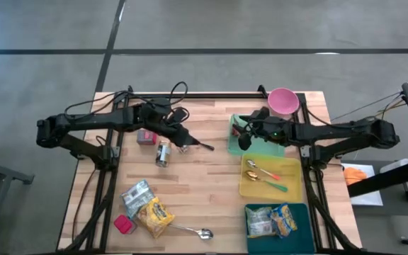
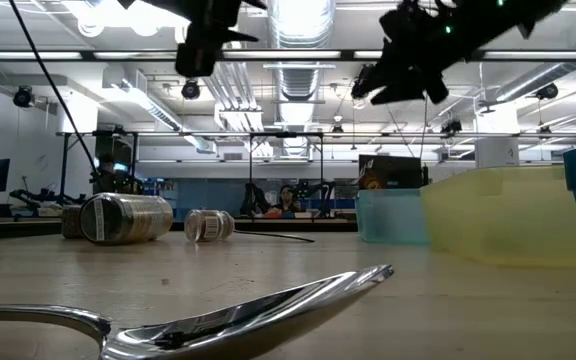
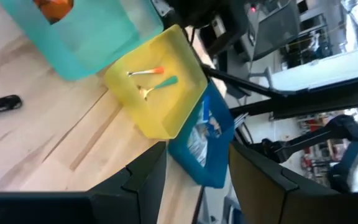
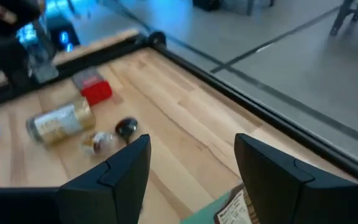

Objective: Pick & Place Food Item
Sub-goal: Put the light blue noodle pack into the blue bin

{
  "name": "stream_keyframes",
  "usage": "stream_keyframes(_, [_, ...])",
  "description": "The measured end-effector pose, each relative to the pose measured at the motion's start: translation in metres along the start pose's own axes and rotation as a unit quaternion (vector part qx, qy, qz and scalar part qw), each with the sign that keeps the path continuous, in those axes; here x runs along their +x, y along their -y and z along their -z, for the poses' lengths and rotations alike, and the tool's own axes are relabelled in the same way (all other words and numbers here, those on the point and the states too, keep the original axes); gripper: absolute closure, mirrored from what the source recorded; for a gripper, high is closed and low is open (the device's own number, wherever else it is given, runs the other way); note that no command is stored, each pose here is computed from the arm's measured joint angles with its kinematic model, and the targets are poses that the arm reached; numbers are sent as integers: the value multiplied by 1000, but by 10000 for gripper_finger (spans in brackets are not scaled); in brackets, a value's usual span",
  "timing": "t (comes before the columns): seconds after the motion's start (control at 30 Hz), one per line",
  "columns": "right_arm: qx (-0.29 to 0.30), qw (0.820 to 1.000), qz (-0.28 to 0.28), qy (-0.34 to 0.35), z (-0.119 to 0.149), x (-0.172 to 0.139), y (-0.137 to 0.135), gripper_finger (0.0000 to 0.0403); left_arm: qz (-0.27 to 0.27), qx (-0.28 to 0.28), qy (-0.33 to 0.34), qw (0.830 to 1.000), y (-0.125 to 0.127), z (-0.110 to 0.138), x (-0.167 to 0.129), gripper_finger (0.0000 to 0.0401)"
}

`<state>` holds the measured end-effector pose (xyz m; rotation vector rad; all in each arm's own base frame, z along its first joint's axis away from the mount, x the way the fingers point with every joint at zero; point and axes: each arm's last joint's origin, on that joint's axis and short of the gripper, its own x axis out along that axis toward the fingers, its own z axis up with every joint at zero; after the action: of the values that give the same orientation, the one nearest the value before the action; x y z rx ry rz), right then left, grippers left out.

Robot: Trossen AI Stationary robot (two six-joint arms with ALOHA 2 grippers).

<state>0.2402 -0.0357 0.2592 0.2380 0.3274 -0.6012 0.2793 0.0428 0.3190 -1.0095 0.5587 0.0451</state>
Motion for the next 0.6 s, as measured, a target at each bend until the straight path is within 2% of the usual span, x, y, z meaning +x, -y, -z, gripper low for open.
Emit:
stream_keyframes(0.2, [-56,995,-68,-45,-29,2,-16,175,-22,34,31,999,5,3,-18,222])
stream_keyframes(0.3, [-68,991,-100,-52,-41,4,-23,175,-66,33,38,997,1,7,-27,222])
stream_keyframes(0.47, [-73,988,-117,-72,-51,9,-30,175,-136,25,15,990,-6,19,-36,222])
stream_keyframes(0.6, [-80,979,-169,-82,-59,11,-37,175,-184,29,-10,982,-10,30,-40,222])
